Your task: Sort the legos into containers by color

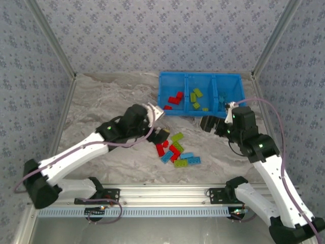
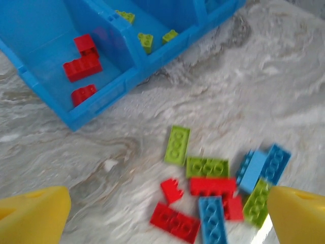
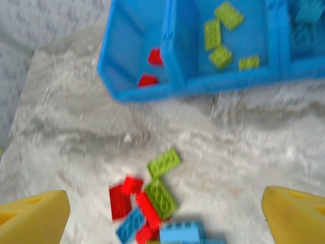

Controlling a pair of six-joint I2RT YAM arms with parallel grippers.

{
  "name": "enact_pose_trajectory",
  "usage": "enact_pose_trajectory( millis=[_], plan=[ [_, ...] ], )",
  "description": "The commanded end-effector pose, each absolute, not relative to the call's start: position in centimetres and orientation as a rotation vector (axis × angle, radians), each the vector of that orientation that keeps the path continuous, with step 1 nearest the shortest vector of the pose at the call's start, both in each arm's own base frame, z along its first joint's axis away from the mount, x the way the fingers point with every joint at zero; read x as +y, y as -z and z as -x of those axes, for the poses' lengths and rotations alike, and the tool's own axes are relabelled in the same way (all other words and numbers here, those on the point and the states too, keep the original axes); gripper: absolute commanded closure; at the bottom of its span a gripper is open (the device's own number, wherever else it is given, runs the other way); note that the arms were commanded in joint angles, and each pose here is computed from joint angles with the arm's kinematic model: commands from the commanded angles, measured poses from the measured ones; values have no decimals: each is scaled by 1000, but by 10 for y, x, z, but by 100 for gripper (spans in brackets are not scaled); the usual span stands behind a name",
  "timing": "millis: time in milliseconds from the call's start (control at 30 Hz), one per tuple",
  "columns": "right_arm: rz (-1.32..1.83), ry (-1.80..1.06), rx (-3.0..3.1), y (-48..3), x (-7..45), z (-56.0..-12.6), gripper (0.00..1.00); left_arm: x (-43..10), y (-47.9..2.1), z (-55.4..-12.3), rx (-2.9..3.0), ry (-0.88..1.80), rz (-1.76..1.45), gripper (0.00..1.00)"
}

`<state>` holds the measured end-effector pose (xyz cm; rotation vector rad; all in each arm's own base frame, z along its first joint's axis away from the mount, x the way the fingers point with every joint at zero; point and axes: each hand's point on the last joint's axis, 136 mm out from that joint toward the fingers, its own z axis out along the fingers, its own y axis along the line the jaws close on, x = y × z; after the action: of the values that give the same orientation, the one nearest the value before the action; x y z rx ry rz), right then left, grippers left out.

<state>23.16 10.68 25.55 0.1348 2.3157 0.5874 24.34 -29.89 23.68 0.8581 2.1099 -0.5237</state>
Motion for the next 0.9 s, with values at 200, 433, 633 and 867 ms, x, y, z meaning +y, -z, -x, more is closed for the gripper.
enact_pose_trajectory(
  millis=[200,433,633,867],
  plan=[
    [-137,-721,2713,-185,118,-155,0,-378,-141,-290,2483,432,-722,3],
    [-165,-683,2741,-172,114,-153,0,-404,-88,-302,2558,382,-795,4],
    [-173,-685,2737,-169,115,-156,0,-401,-51,-309,2574,273,-860,13],
    [-178,-674,2744,-168,114,-156,0,-404,-29,-298,2621,308,-920,34]
  ],
)
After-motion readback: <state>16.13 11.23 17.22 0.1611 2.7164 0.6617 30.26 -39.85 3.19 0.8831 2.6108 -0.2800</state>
